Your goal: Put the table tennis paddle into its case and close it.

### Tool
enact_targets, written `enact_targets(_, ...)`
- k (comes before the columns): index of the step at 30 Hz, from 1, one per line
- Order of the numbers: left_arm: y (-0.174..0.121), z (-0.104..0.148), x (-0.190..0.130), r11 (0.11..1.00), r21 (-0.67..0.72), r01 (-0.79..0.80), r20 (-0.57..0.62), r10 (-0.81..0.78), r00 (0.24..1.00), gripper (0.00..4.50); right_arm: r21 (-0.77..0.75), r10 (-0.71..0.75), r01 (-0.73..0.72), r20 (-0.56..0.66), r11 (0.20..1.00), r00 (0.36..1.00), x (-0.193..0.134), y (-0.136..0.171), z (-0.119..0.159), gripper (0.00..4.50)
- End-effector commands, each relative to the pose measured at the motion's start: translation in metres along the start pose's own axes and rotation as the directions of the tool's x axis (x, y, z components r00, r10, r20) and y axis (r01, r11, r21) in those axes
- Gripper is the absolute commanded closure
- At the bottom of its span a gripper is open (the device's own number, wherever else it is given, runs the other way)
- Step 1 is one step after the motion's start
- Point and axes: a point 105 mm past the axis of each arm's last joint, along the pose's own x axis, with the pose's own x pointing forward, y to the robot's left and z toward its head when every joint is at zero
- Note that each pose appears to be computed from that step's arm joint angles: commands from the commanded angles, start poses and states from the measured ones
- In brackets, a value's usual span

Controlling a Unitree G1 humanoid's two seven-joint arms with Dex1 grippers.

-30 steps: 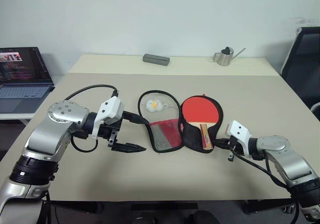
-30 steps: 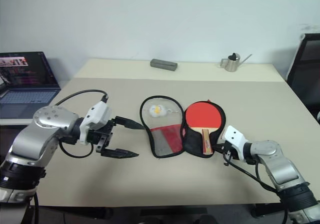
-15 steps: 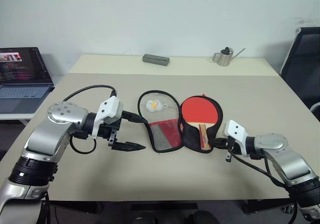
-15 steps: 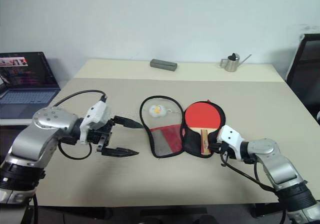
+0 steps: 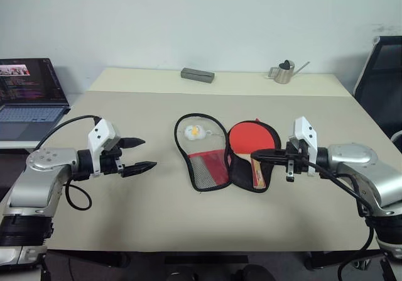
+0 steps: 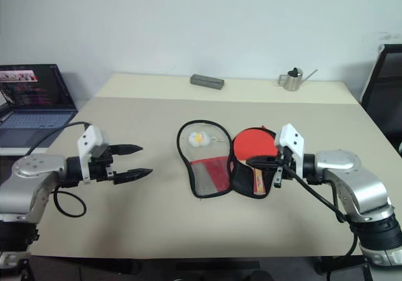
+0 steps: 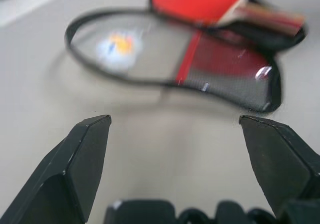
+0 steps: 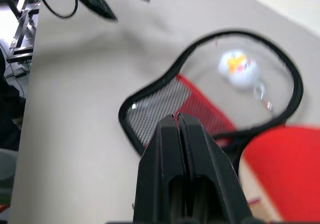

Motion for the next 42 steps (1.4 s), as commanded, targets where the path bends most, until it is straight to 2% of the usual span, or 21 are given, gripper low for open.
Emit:
enact_targets(1, 0.004, -0.005, 0.003, 0.99, 0.139, -0.009, -0.067, 0.018, 0.998, 0.0, -0.046, 0.032, -0.03, 0.025, 0.998, 0.999, 0.004, -0.002, 0.012, 4.46)
enact_targets(3, 0.004, 0.0, 0.011, 0.993, 0.119, -0.007, -0.03, 0.01, 0.999, 0.0, -0.062, 0.033, -0.032, 0.024, 0.998, 0.999, 0.006, -0.006, 0.014, 4.46)
enact_targets(6, 0.009, -0.003, 0.018, 0.992, 0.126, -0.02, -0.035, 0.025, 0.999, 0.0, -0.077, 0.034, -0.032, 0.022, 0.997, 0.999, 0.008, -0.009, 0.014, 4.46)
enact_targets(13, 0.026, -0.006, 0.065, 0.992, 0.109, -0.071, -0.018, 0.073, 0.997, 0.0, -0.086, 0.032, -0.029, 0.034, 0.996, 0.999, 0.012, -0.011, 0.015, 4.46)
enact_targets(19, 0.024, -0.008, 0.095, 0.996, 0.077, -0.055, 0.003, 0.055, 0.998, 0.0, -0.08, 0.022, -0.019, 0.035, 0.997, 0.999, 0.012, -0.009, 0.014, 4.46)
enact_targets(25, 0.015, 0.003, 0.125, 0.997, 0.063, -0.035, 0.044, 0.032, 0.999, 0.0, -0.068, -0.008, 0.011, 0.04, 0.998, 0.999, 0.008, -0.008, 0.013, 4.46)
enact_targets(32, 0.001, 0.028, 0.143, 0.995, 0.096, 0.026, 0.131, -0.038, 0.991, 0.0, -0.057, -0.047, 0.049, 0.037, 0.997, 0.998, 0.0, -0.01, 0.009, 4.46)
enact_targets(37, -0.007, 0.065, 0.148, 0.986, 0.15, 0.075, 0.236, -0.109, 0.965, 0.0, -0.046, -0.079, 0.078, -0.002, 0.996, 0.997, -0.019, -0.01, 0.003, 4.46)
enact_targets(42, -0.011, 0.091, 0.148, 0.976, 0.188, 0.107, 0.293, -0.159, 0.943, 0.0, -0.029, -0.118, 0.117, -0.036, 0.993, 0.992, -0.037, -0.012, -0.002, 4.46)
